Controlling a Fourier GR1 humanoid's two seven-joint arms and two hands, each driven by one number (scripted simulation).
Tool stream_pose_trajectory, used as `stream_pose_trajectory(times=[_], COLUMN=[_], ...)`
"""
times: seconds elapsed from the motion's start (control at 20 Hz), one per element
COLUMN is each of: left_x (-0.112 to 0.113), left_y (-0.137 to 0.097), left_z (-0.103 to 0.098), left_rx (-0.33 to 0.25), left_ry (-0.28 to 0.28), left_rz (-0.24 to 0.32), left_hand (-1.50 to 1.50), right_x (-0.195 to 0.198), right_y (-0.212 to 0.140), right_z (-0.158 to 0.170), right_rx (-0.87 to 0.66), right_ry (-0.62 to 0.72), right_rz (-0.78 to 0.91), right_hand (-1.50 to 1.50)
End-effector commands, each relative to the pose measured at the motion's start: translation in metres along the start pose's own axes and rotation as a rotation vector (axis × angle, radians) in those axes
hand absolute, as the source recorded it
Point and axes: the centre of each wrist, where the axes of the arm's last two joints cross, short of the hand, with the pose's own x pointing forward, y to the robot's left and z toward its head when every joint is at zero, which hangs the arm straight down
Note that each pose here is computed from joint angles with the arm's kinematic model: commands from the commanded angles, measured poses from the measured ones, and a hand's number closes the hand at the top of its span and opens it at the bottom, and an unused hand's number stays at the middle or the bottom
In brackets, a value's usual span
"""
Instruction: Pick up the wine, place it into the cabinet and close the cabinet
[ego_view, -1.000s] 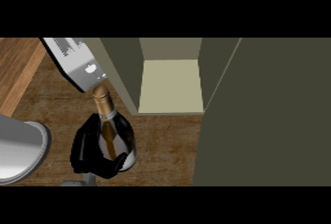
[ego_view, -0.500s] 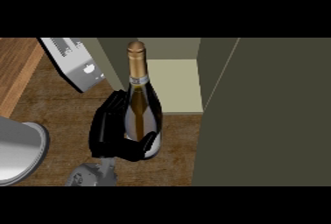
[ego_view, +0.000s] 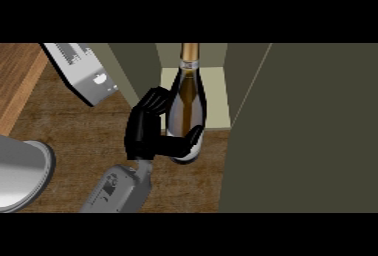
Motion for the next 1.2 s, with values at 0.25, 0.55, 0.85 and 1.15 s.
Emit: stream_pose_trajectory(times=[0.25, 0.55, 0.85, 1.15], left_x=[-0.045, -0.069, -0.089, -0.082], left_y=[-0.006, -0.001, 0.014, 0.007], left_z=[-0.011, -0.012, -0.002, -0.04], left_rx=[0.048, 0.06, 0.078, 0.122], left_ry=[0.008, 0.068, 0.039, 0.086], left_rz=[-0.108, -0.094, -0.075, -0.024], left_hand=[1.5, 1.5, 1.5, 1.5], right_x=[0.042, 0.032, 0.039, 0.036], right_y=[-0.002, -0.001, -0.001, 0.0], right_z=[0.03, 0.025, 0.028, 0.026], right_rx=[0.07, 0.049, 0.047, 0.065], right_ry=[-0.08, -0.071, -0.057, -0.059], right_rz=[-0.076, -0.099, -0.093, -0.09], right_hand=[-1.5, -1.5, -1.5, -1.5])
